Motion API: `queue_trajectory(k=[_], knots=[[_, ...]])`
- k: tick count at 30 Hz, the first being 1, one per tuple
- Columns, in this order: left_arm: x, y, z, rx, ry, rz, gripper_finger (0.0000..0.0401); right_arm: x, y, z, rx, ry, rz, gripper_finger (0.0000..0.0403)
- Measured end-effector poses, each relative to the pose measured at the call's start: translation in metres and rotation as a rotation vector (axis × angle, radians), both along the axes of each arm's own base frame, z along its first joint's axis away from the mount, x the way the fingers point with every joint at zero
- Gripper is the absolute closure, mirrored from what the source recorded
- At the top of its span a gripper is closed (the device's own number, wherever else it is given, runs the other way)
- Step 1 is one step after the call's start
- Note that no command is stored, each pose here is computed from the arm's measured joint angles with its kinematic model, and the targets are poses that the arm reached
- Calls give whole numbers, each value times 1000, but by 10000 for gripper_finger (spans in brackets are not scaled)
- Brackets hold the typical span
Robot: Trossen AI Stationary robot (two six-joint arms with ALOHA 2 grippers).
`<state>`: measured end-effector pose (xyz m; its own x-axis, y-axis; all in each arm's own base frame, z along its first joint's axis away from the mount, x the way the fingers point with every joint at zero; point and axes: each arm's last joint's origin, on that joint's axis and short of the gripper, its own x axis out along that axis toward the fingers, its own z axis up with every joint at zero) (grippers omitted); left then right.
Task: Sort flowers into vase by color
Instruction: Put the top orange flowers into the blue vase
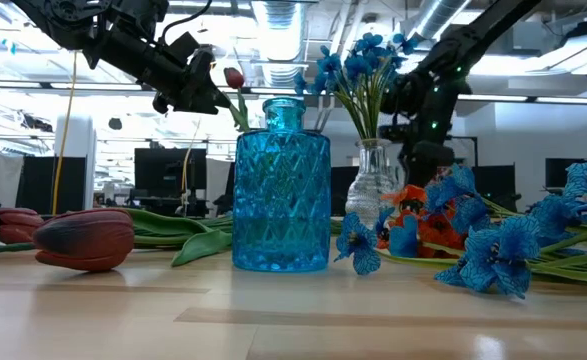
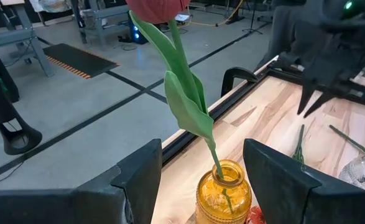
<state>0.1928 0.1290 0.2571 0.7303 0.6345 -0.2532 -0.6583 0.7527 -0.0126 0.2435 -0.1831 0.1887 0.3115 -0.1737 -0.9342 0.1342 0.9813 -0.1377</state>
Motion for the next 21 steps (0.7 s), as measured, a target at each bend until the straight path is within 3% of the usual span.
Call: queue_trajectory(k=[11,21], knots=[[0,0,0,0,0,0,186,23,12,-24,-15,39,177,219],[0,0,0,0,1,0,186,35,10,-49,0,54,193,211]])
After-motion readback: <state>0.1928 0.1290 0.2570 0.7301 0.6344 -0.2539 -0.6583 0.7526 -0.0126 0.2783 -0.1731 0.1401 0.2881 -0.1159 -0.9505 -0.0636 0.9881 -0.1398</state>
